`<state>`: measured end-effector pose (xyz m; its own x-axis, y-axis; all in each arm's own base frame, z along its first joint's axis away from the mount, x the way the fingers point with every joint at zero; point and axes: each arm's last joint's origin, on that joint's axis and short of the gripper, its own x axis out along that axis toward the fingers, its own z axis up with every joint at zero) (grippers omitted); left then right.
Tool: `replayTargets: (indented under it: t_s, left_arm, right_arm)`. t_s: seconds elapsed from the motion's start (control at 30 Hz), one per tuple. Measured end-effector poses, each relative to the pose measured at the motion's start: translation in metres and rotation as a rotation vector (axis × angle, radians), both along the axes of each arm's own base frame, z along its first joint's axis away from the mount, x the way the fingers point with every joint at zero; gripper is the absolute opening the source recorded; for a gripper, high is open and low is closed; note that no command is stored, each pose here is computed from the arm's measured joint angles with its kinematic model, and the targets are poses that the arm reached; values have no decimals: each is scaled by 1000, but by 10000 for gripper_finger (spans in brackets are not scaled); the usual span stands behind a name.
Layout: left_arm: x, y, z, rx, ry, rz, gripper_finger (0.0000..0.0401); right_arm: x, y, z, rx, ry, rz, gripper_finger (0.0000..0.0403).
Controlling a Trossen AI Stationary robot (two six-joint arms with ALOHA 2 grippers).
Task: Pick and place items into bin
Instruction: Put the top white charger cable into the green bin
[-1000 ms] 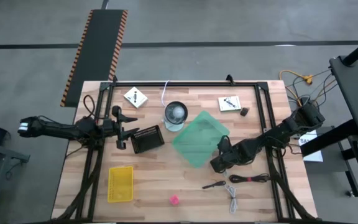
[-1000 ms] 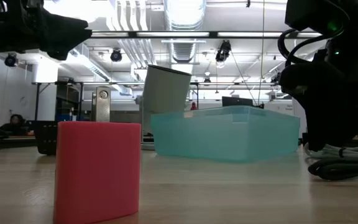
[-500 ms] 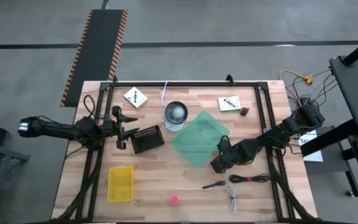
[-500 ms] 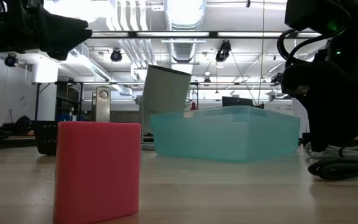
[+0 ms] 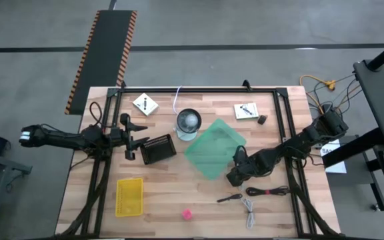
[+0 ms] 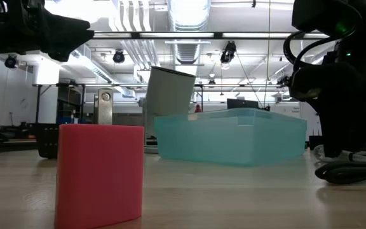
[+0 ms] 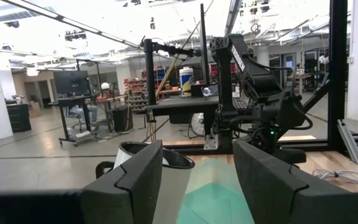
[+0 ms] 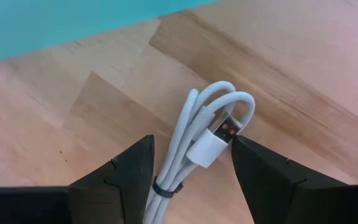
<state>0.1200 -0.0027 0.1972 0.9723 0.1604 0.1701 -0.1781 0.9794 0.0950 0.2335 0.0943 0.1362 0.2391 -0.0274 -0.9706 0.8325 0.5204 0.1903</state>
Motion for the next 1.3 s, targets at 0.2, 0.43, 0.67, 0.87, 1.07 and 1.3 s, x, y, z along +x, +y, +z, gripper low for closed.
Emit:
replayTargets:
  t_s: [0.2,0.43,0.67,0.87,1.07,1.3]
  left_arm:
    - [0,0,0,0,0,0,183]
    - [0,0,0,0,-1,0,183]
    - [0,0,0,0,3,0,183]
    - [0,0,0,0,-1,0,183]
    - [0,0,0,0,-1,0,183]
    - [0,0,0,0,0,0,183]
  right_arm:
    - [0,0,0,-1,1,0,150]
    - [0,0,0,-2,1,6,85]
    - [0,0,0,3,4,29,38]
    - [0,0,0,-1,4,54,29]
    - [3,2,6,3,-20,86,28]
    - [8,4,12,9,-38,120,26]
